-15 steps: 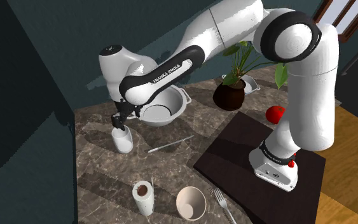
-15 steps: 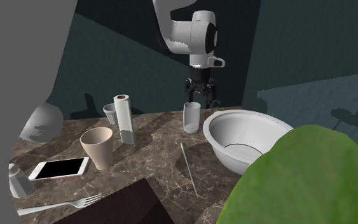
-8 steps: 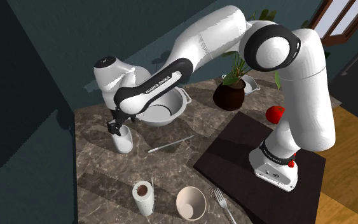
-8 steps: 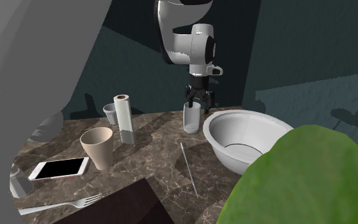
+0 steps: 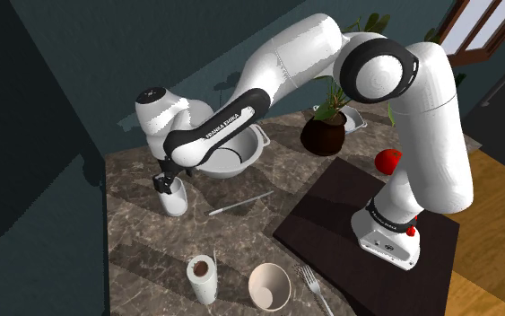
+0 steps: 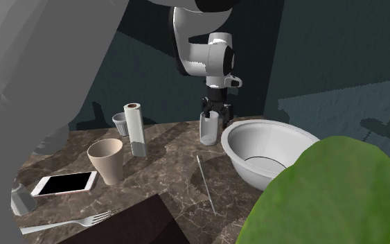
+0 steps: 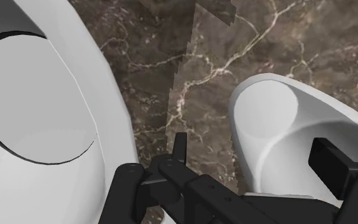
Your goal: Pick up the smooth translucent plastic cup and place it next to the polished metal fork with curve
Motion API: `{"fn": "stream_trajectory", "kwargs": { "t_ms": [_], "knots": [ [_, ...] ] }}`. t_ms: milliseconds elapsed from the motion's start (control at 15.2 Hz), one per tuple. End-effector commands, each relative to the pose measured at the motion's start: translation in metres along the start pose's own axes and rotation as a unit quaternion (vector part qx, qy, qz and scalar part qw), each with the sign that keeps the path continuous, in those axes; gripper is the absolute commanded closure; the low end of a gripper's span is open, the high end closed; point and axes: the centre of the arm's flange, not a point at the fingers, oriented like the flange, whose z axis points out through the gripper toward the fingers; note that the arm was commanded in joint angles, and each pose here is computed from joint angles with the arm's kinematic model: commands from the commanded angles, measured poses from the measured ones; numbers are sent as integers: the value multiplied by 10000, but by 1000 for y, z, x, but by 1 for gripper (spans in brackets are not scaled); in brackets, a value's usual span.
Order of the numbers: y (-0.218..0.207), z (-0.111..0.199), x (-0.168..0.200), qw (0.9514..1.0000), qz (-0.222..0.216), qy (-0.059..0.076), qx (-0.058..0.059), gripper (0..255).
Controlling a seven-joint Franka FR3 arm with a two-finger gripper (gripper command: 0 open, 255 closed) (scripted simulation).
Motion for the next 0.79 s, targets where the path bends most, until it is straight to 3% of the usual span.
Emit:
{"fn": "stream_trajectory", "kwargs": {
  "t_ms": [0,66,132,726],
  "knots": [
    [0,0,0,10000,0,0,0,0],
    [0,0,0,10000,0,0,0,0],
    [0,0,0,10000,0,0,0,255],
    [0,0,0,10000,0,0,0,255]
  ]
}}
